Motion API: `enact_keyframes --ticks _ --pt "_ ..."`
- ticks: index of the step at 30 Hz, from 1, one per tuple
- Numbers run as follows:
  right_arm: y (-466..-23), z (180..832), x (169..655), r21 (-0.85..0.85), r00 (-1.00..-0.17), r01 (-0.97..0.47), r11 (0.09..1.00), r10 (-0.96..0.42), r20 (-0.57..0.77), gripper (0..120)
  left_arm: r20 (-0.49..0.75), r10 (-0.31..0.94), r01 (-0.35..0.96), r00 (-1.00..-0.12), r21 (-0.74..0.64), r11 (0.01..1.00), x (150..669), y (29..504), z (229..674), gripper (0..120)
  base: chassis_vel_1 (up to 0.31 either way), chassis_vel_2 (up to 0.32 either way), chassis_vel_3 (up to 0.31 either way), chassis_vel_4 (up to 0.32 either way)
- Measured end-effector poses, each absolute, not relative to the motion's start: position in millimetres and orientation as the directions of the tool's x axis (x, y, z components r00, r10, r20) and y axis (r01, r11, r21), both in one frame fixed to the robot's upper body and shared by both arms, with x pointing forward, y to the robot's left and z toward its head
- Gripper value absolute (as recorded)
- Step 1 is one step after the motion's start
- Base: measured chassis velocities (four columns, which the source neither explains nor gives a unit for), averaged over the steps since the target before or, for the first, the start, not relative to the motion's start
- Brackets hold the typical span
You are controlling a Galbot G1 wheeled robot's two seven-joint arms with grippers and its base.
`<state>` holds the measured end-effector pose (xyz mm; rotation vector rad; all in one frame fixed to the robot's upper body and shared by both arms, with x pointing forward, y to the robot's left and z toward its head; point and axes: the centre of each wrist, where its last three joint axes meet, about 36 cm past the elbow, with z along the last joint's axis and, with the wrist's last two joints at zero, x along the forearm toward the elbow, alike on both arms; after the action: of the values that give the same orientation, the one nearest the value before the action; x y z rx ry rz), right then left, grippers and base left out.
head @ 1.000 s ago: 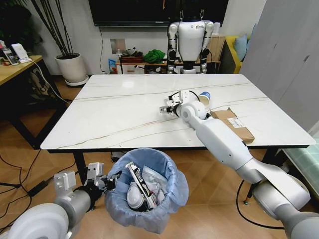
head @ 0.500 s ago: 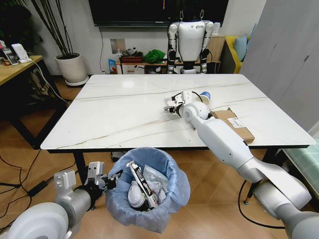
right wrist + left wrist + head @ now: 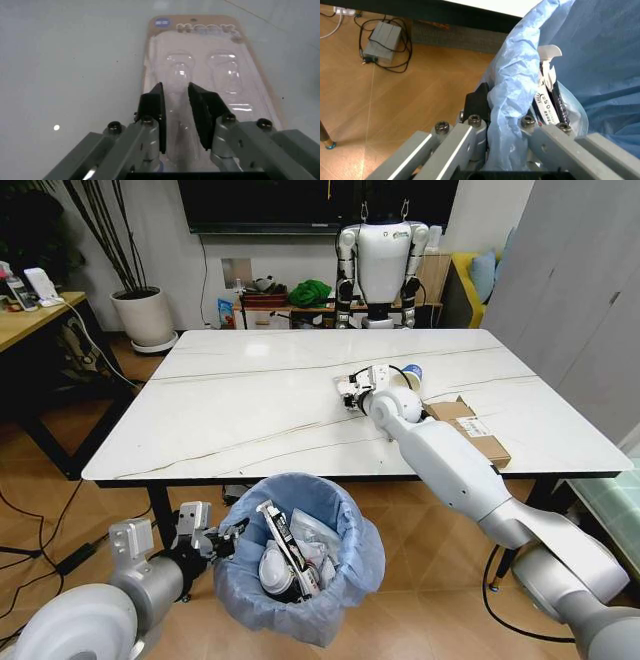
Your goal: Pick up the trash bin and place the trash from the table into it.
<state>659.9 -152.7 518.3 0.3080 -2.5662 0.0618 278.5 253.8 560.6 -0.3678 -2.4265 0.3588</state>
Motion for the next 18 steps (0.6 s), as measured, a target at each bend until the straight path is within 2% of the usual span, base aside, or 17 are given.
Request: enact_keyframes --ticks 1,4,5,18 --pt "-152.7 518.3 659.9 0.019 -0.823 -0.231 0.973 -0.206 0.529 15 0.562 0.348 0.171 -0.75 -0.344 0.923 278.5 253.8 560.6 3 0.0 0.0 0.0 0.0" --pt "-152.5 513.6 656.1 0.013 -0.821 -0.24 0.971 -0.21 0.531 2 0.562 0.351 0.172 -0.749 -0.347 0.922 278.4 253.5 560.4 3 0.0 0.0 0.0 0.0" --pt "-152.3 513.2 655.8 0.012 -0.821 -0.241 0.97 -0.21 0.53 1 0.562 0.351 0.172 -0.749 -0.347 0.922 278.4 253.5 560.4 3 0.0 0.0 0.0 0.0" --pt "-149.7 516.7 653.4 0.019 -0.828 -0.245 0.969 -0.22 0.516 0 0.561 0.352 0.172 -0.749 -0.349 0.921 278.1 253.3 559.9 3 0.0 0.0 0.0 0.0"
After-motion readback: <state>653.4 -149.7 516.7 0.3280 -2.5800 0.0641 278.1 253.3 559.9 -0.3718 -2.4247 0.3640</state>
